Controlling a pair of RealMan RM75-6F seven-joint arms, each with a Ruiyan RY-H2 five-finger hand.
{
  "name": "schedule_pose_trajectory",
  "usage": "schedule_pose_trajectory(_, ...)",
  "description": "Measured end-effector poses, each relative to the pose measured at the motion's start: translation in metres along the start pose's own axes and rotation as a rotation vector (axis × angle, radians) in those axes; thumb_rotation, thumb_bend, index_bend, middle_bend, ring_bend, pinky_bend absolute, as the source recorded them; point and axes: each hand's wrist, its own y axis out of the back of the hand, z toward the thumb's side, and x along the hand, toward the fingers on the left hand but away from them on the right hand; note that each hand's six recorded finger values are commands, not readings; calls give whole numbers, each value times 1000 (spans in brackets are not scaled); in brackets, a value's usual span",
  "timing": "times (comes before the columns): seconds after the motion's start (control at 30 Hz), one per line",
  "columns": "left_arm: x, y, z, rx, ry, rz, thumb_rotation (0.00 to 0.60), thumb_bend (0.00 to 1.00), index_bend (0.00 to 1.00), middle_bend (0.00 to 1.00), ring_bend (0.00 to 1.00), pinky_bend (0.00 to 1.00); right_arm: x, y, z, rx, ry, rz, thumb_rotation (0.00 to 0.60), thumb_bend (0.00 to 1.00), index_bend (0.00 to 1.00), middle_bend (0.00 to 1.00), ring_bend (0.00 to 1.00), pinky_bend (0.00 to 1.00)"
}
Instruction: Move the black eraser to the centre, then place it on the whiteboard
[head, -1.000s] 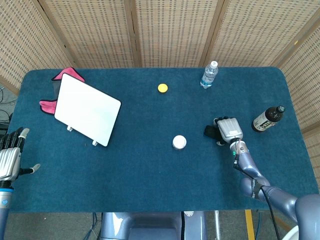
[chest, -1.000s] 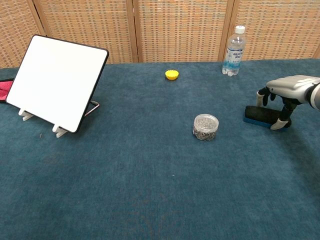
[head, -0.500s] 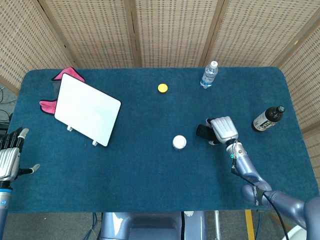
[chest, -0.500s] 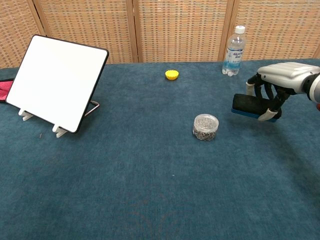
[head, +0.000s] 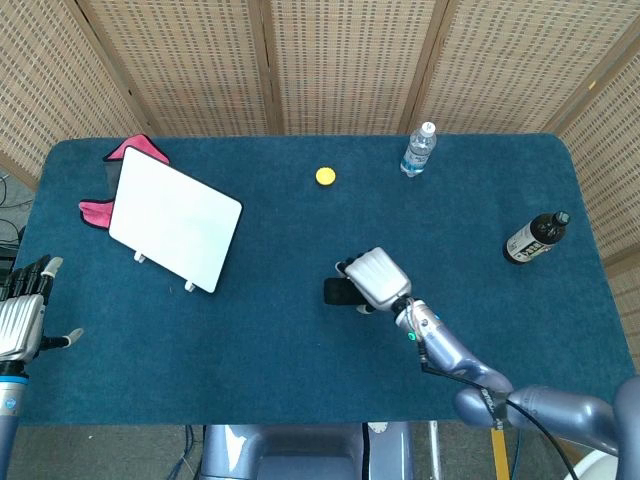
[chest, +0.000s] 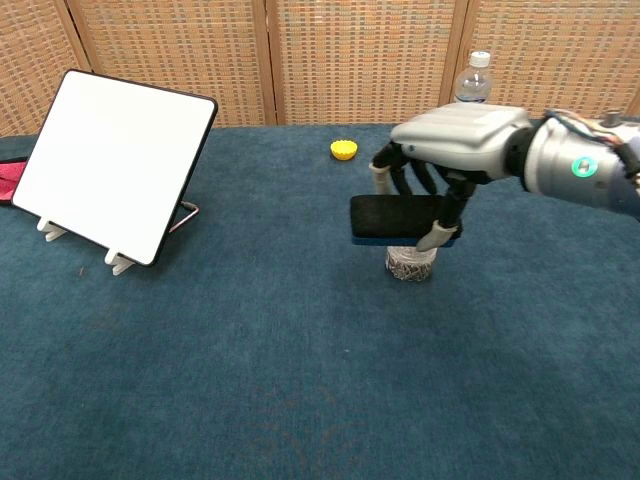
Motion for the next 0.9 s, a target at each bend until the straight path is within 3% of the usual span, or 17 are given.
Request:
schedule_pose_trajectory(0.3, 2, 0, -4, -4, 8, -7, 600, 12, 0, 0, 0, 0, -39, -9, 77, 76, 32, 45, 600, 363, 532, 603, 565, 579)
schedule_pose_trajectory(0.33, 3, 1, -4, -5, 9, -7, 600, 13, 0, 0, 0, 0, -41, -9, 84, 75, 29, 47, 600, 311, 517, 577, 553, 579)
schedule_pose_trajectory(0.4, 2, 1, -5, -10, 11, -6, 600, 13, 0, 0, 0, 0, -45, -11, 96, 67, 18, 54, 600, 131, 323, 352, 331, 464)
schedule_pose_trajectory(0.43, 2, 2, -5, -12, 12, -6, 600, 13, 0, 0, 0, 0, -46, -13, 100, 59, 12, 64, 600, 33, 164, 177, 161, 335)
schedule_pose_trajectory(0.47, 3, 2, -6, -14, 12, -6, 600, 13, 0, 0, 0, 0, -46, -16, 102, 47, 4, 83, 600, 0, 40, 42, 26, 204)
schedule_pose_trajectory(0.5, 3, 2, -6, -14, 12, -7, 600, 13, 0, 0, 0, 0, -45, -18, 102, 37, -3, 100, 600, 0, 4, 2, 0, 142)
schedule_pose_trajectory(0.67, 3, 0, -5, -9, 8, -13, 600, 13, 0, 0, 0, 0, -39, -17, 105, -62, -33, 162, 600, 0, 0, 0, 0, 40)
schedule_pose_trajectory(0.9, 3, -1, 0, -13, -16, -16, 600, 15, 0, 0, 0, 0, -25, 26, 84, -114, -36, 39, 600, 0, 0, 0, 0, 36)
